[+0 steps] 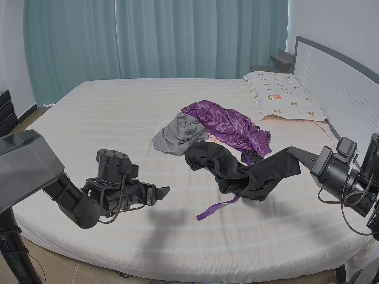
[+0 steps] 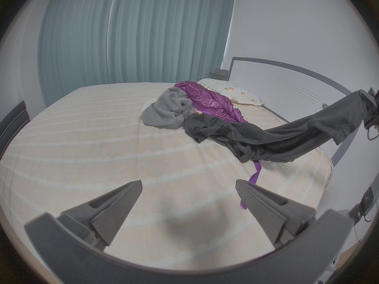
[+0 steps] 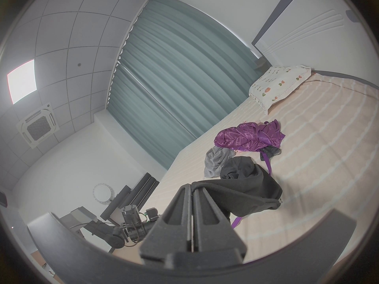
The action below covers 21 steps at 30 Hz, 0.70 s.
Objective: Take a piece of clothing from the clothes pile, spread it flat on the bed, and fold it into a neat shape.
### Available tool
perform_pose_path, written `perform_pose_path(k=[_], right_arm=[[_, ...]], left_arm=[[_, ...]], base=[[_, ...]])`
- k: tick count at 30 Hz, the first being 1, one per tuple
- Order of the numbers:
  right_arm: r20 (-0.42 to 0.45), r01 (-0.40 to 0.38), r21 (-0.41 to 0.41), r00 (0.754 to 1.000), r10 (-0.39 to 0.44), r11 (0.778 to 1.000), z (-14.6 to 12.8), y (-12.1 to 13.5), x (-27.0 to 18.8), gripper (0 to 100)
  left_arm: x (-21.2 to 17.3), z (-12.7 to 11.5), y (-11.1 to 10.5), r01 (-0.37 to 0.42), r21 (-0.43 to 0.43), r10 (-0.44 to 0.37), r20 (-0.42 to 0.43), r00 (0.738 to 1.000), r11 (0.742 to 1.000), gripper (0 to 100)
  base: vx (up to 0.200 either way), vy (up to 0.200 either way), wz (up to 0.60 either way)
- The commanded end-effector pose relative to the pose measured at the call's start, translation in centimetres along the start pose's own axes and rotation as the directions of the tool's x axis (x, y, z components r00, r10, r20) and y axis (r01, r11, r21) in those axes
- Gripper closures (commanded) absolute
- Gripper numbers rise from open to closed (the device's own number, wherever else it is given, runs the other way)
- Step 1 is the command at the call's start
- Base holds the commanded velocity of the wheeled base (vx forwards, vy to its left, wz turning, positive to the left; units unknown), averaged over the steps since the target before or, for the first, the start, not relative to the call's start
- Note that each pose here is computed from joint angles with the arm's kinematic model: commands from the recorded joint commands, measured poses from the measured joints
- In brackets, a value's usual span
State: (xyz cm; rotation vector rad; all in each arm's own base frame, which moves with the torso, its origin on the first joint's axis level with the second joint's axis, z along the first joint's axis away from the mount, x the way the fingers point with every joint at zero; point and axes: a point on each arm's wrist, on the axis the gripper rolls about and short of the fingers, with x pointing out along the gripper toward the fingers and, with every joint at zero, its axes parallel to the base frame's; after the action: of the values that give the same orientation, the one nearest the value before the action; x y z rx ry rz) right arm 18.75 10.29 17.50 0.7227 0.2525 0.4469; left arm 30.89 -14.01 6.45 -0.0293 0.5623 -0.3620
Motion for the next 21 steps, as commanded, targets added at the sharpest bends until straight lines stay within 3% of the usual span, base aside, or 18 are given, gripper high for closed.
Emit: perform_pose_path(k=[1, 14, 21], right_arm=[[-0.007, 0.007, 0.001, 1.0, -0.007, 1.0, -0.2, -0.2, 0.1, 100], [0.001, -0.02, 0.001, 1.0, 0.02, 1.0, 0.0, 0.3, 0.0, 100], [0.026, -0.091, -0.003, 0.995, 0.091, 0.996, 0.5, 1.8, -0.8, 100]], left_arm=[[2.8, -0.3, -1.3, 0.018, 0.019, -0.017, -0.011, 1.0, 1.0, 0], [5.6, -1.3, -5.8, 0.048, 0.083, -0.048, -0.004, 0.999, 0.995, 0], [7.2, -1.0, -6.1, 0.051, 0.096, -0.053, 0.018, 0.998, 0.994, 0]], base=[[0.0, 0.0, 0.0], [0.0, 0.0, 0.0], [0.0, 0.0, 0.0]])
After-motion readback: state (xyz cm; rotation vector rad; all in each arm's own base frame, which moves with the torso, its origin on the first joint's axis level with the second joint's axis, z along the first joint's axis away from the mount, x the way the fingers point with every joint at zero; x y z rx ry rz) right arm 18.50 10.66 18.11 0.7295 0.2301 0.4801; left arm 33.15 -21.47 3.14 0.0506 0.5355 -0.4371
